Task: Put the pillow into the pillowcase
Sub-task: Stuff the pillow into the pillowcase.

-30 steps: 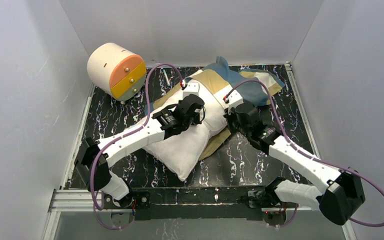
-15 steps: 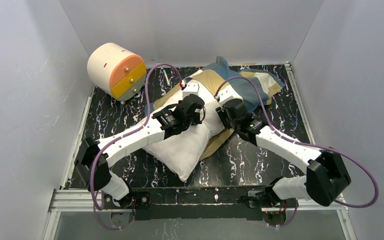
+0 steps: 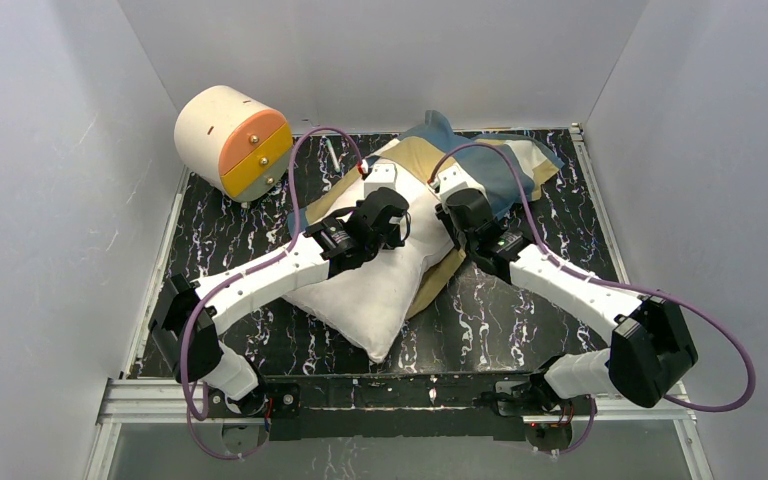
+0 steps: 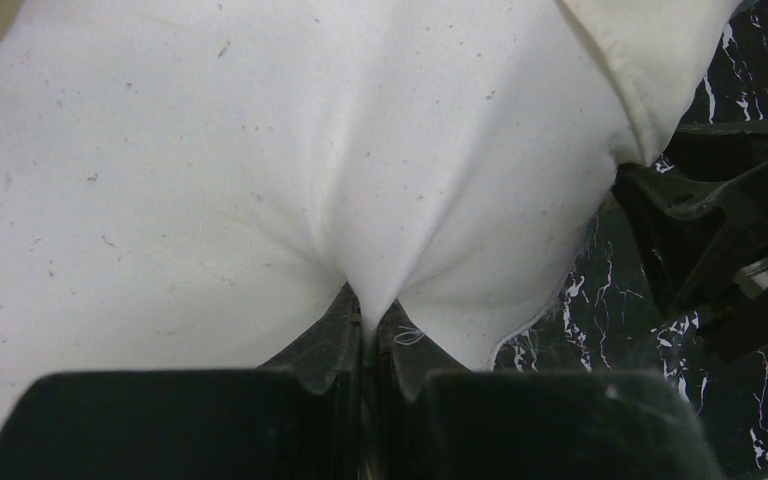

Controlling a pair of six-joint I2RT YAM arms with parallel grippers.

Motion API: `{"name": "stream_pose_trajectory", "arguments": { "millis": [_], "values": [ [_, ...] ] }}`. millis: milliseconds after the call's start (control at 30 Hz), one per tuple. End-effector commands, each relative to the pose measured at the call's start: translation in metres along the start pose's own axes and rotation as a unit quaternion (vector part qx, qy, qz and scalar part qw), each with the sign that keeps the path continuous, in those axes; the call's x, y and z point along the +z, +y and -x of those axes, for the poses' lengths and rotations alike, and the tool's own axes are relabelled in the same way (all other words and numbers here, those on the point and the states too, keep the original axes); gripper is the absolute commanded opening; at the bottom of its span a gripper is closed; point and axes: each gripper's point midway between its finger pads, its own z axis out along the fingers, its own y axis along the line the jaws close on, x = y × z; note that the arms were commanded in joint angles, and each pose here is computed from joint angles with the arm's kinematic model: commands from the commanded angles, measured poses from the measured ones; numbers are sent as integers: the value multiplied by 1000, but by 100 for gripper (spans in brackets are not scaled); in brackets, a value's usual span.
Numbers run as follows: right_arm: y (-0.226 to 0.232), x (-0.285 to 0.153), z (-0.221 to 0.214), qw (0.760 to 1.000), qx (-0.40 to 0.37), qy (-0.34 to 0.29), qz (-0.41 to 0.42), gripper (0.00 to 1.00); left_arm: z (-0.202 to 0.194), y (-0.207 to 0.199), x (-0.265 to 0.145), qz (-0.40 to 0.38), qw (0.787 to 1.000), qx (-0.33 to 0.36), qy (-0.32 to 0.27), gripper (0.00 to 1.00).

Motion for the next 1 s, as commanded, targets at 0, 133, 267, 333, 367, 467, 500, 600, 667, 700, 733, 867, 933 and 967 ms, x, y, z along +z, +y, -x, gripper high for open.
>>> {"name": "stream_pose_trajectory", "arguments": {
  "millis": [0, 133, 267, 333, 367, 467, 500, 600, 667, 700, 733, 867, 933, 967],
  "values": [
    [-18, -7, 31, 999, 16, -24, -30, 40, 38, -5, -14, -6, 998, -32, -52, 0],
    [-18, -13, 36, 999, 33, -14, -26, 30, 35, -6, -12, -9, 998, -32, -49, 0],
    [-15, -9, 32, 999, 29, -3, -22, 17, 33, -8, -10, -11, 998, -34, -45, 0],
    [-9, -8, 28, 1000, 23, 5, -6, 8, 34, -10, -9, -14, 998, -36, -45, 0],
    [-4, -8, 28, 1000, 24, 7, 8, 2, 34, -11, -8, -16, 998, -36, -46, 0],
    [16, -15, 34, 997, 39, 7, 70, 1, 33, -12, -5, -15, 998, -39, -45, 0],
    [22, -18, 33, 995, 43, 14, 88, 1, 33, -13, -3, -13, 998, -40, -45, 0],
    [33, -28, 39, 990, 47, 19, 129, 7, 33, -11, 0, -4, 998, -37, -47, 0],
    [31, -33, 43, 990, 49, 16, 134, 11, 33, -8, 2, 5, 998, -33, -48, 0],
    [31, -37, 45, 989, 50, 11, 138, 6, 33, -7, 2, 7, 998, -33, -49, 0],
    [34, -39, 48, 988, 52, 6, 148, 1, 31, -7, 4, 8, 998, -34, -48, 0],
    [66, -55, 56, 967, 51, 5, 251, 1, 17, -12, 15, 1, 998, -49, -30, 0],
    [88, -70, 57, 945, 50, 9, 322, 1, 13, -12, 18, 5, 998, -53, -27, 0],
    [96, -78, 55, 935, 50, 10, 351, 1, 14, -11, 20, 9, 998, -56, -29, 0]
  ]
}}
